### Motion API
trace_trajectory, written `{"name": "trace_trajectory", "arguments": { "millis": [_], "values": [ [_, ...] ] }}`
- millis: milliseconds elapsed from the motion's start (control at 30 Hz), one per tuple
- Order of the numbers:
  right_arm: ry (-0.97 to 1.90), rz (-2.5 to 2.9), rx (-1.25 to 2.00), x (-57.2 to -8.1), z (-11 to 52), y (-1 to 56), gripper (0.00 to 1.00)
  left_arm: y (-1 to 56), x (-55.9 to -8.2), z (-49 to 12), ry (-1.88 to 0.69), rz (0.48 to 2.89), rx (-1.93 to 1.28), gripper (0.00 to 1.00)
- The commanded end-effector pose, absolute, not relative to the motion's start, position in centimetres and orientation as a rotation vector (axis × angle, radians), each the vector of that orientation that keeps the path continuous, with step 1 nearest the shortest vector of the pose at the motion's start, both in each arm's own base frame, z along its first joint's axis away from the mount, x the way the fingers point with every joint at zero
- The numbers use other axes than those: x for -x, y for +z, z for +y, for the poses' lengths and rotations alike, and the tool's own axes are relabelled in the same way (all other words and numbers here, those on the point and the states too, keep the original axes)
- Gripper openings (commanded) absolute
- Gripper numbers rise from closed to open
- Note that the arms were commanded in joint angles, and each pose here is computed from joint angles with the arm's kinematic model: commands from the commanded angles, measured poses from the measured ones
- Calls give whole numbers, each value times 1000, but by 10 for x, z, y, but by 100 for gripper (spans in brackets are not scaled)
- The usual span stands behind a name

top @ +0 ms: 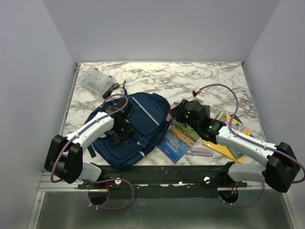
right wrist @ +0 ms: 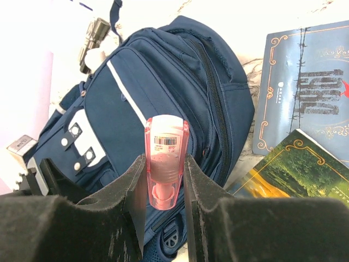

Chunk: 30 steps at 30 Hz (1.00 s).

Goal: Pack the student bag
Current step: Pick up the stationery from the center of the board, then place the stationery in the student bag.

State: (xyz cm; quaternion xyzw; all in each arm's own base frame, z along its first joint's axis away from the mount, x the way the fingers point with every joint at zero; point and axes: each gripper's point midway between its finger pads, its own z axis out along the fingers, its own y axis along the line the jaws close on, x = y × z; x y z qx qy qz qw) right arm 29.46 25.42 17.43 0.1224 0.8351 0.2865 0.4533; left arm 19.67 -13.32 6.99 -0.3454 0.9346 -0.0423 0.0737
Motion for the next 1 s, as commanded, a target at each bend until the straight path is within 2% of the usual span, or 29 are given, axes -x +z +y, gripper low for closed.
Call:
{"name": "trace_trajectory", "arguments": {
  "millis": [0, 300, 467, 567, 667, 767, 967],
  "values": [
    [693, 2027, -274, -295, 253, 175, 10, 67, -194, -122, 60, 2759, 1121, 57],
    [691, 2026, -256, -296, 255, 173, 10, 43, -186, -117, 262, 2764, 1147, 56],
    [736, 2026, -212, -295, 275, 173, 10, 43, -187, -118, 267, 2756, 1110, 35],
    [876, 2016, -154, -289, 302, 174, 10, 55, -192, -121, 188, 2719, 1066, 31],
    [1182, 1859, 48, -266, 345, 197, 10, 66, -199, -133, -1, 2691, 999, 19],
    [1382, 1726, 189, -251, 375, 209, 10, 77, -203, -139, -152, 2647, 936, 13],
    [1615, 1694, 290, -237, 417, 190, 11, 94, -204, -143, -350, 2554, 832, 4]
  ]
}}
